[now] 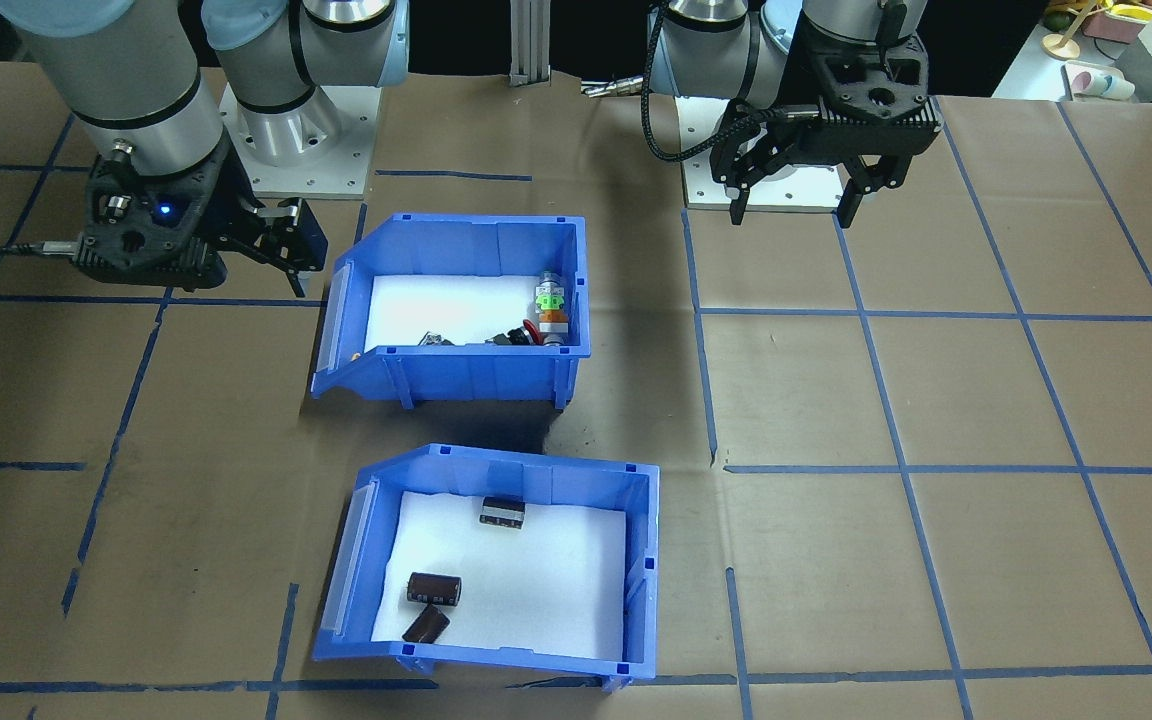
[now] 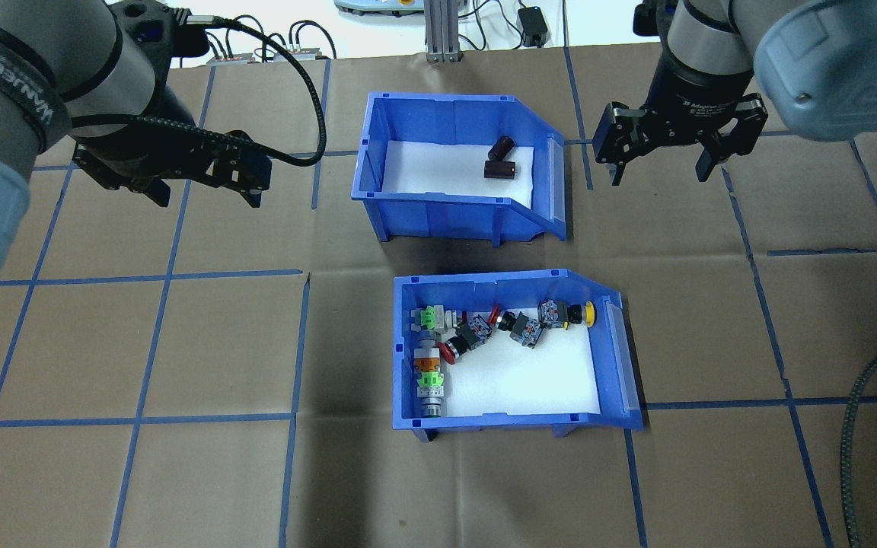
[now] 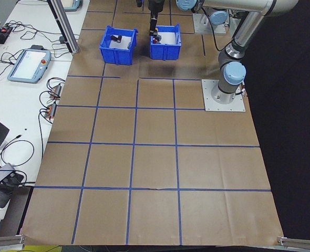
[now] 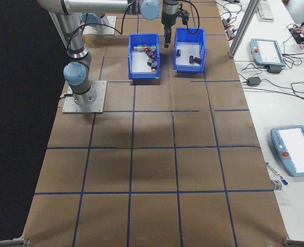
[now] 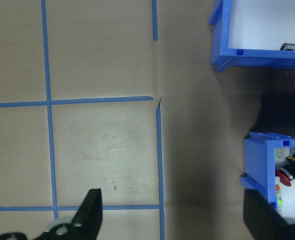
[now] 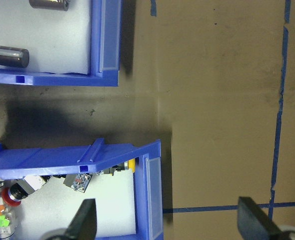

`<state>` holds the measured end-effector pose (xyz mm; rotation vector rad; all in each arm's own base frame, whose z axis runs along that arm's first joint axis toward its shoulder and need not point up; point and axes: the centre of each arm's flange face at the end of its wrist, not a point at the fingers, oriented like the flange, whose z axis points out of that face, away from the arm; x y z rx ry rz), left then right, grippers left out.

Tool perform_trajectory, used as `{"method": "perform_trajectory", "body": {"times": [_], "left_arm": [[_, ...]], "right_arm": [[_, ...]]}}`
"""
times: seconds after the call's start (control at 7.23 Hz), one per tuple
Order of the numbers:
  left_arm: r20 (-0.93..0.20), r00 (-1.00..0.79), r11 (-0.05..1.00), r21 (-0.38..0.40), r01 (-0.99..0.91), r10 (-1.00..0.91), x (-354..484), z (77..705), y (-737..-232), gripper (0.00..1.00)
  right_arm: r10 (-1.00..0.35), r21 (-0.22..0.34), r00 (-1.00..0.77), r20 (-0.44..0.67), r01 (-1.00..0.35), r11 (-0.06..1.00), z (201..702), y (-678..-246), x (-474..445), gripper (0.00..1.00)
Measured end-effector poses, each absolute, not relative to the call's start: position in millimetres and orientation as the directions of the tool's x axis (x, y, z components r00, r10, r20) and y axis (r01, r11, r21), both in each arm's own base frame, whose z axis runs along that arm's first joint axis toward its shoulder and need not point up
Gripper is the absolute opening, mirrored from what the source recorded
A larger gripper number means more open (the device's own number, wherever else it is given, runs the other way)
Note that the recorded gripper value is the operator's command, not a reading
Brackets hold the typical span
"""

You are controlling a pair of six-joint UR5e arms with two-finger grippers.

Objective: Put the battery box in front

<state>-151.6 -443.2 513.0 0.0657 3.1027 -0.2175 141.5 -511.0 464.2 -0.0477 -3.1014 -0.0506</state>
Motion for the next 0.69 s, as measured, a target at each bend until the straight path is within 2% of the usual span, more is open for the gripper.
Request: {"method": "perform_trajectory", "body": {"times": [0.69], "left_arm": [[-0.034, -0.998, 0.989, -0.137, 0.047, 0.043, -151.7, 512.1, -443.6, 1.00]], "right_arm": [[0.050, 0.024, -0.998, 0.043, 0.051, 0.998, 469.7, -510.9, 131.8, 1.00]]}}
